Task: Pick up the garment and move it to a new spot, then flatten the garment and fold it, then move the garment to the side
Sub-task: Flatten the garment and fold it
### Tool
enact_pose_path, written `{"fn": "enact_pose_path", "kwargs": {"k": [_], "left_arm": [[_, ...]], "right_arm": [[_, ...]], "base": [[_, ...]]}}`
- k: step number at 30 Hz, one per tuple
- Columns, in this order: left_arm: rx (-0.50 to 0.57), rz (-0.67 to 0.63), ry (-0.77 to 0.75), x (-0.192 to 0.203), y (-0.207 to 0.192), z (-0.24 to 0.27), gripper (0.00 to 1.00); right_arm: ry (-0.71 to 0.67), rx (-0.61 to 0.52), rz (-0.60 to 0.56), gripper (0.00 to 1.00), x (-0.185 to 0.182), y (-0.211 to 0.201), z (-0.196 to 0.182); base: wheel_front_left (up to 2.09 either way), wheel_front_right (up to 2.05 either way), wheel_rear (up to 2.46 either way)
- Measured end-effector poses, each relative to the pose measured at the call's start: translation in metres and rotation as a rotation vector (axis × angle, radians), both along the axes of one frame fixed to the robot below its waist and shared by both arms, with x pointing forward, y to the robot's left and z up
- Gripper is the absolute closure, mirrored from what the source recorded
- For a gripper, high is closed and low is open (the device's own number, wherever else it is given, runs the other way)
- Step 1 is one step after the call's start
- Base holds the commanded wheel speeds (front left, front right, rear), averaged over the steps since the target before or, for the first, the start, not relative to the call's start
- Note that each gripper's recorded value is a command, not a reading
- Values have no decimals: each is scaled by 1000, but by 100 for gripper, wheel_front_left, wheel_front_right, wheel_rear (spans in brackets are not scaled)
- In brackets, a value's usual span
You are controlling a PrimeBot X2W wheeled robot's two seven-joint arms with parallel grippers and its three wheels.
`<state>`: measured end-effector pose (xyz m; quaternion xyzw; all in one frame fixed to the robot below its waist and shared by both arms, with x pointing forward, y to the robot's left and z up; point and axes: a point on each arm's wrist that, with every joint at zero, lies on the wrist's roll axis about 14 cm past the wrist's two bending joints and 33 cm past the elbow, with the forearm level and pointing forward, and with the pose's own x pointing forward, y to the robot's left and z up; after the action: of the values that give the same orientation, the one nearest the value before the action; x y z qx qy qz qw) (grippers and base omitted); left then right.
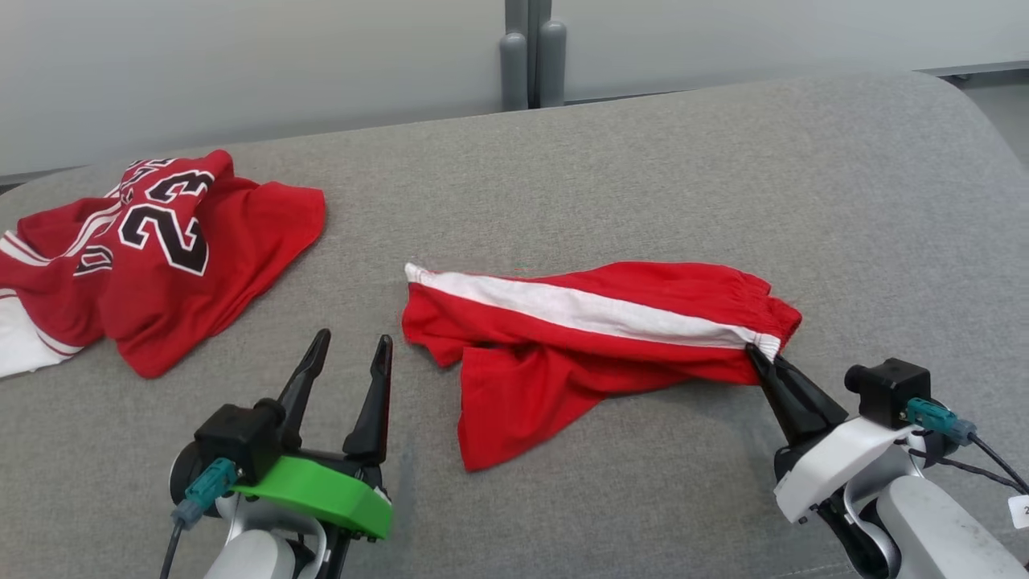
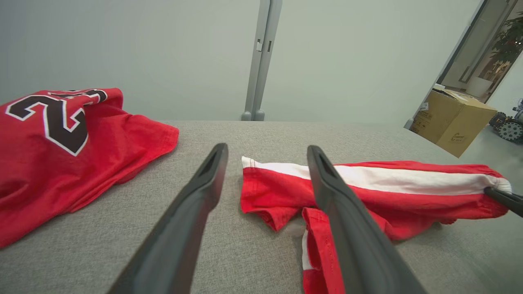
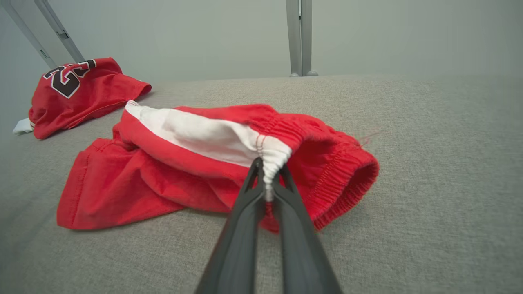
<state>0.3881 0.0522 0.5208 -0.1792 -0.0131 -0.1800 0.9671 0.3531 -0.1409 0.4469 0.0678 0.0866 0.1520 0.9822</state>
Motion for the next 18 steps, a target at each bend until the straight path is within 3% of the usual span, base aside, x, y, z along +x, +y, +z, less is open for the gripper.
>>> {"fn": "enact_pose_path", "kwargs": {"k": [6, 8, 10, 18], "left_arm": [[-49, -85, 86, -13, -25, -19, 0], [-50, -117, 121, -18, -33, -27, 0], [-43, -142, 130, -20, -39, -29, 0], [4, -276, 99, -10, -68, -16, 0]], "right_arm": [[8, -7, -66, 100, -18, -25, -1], [26, -55, -51, 100, -28, -30, -9], [63, -148, -22, 100, -40, -41, -23], [157, -186, -28, 100, -60, -50, -49]], "base": [[0, 0, 0], [0, 0, 0], [0, 0, 0], [0, 0, 0]]}}
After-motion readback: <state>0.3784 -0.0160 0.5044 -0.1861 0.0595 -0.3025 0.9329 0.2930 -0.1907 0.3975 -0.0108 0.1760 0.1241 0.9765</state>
